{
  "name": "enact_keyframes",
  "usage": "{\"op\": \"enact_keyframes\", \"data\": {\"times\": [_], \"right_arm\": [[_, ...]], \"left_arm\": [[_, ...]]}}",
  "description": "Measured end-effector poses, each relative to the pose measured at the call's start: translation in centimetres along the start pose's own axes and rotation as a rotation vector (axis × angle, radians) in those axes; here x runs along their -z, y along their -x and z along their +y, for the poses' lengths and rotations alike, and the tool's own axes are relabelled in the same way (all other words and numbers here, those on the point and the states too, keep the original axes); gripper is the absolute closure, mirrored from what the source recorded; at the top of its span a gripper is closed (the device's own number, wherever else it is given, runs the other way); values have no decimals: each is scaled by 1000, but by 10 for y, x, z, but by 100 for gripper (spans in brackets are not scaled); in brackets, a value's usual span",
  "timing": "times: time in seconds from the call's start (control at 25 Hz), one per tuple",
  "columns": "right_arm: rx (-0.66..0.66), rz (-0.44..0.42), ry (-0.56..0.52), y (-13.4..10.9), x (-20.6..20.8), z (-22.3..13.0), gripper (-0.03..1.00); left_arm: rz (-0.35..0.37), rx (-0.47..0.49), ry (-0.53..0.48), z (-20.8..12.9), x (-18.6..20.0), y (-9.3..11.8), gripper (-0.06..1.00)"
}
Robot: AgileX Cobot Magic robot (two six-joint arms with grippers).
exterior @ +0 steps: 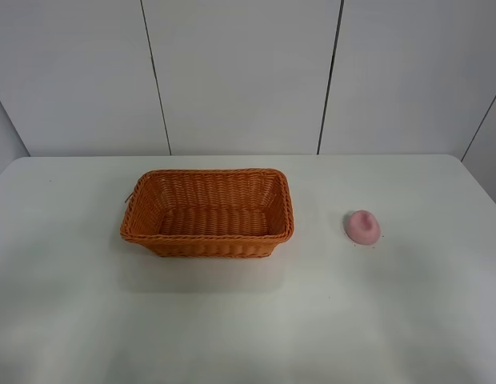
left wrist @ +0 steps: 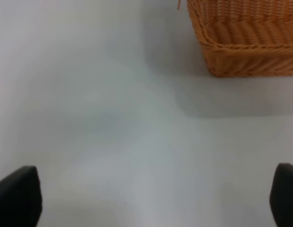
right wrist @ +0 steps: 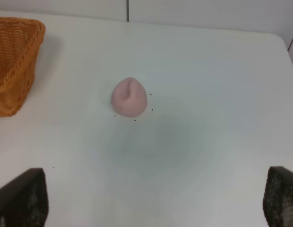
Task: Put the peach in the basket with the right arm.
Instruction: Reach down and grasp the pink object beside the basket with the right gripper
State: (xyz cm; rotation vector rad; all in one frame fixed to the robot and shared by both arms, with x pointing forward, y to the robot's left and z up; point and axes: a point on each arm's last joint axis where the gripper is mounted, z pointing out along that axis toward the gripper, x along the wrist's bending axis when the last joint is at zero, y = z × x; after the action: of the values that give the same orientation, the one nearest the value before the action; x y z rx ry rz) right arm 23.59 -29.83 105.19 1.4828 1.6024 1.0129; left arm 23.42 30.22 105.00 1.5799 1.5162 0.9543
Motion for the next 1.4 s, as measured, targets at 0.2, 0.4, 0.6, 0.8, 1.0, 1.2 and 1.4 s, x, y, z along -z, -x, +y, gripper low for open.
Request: {"op": "enact_keyframes", "data": {"times": [0.2, 0.4, 0.6, 0.8, 1.0, 1.2, 1.4], "right_arm": [[0, 0, 0, 0, 0, 0, 27], [0, 0, 0, 0, 0, 0, 27], [-31, 5, -80, -1, -10, 9, 27], [-48, -3, -319, 0, -58, 44, 27], [-19, -1, -523, 0, -132, 81, 27], [-14, 2, -718, 0, -227, 102, 27], [-19, 10, -851, 0, -315, 108, 27]], "left_arm": [[0, 0, 0, 0, 0, 0, -5], [0, 0, 0, 0, 0, 0, -5], [0, 0, 0, 0, 0, 0, -5], [0, 0, 0, 0, 0, 0, -5], [0, 0, 0, 0, 0, 0, -5], [0, 0, 0, 0, 0, 0, -5], [0, 0, 0, 0, 0, 0, -5]]}}
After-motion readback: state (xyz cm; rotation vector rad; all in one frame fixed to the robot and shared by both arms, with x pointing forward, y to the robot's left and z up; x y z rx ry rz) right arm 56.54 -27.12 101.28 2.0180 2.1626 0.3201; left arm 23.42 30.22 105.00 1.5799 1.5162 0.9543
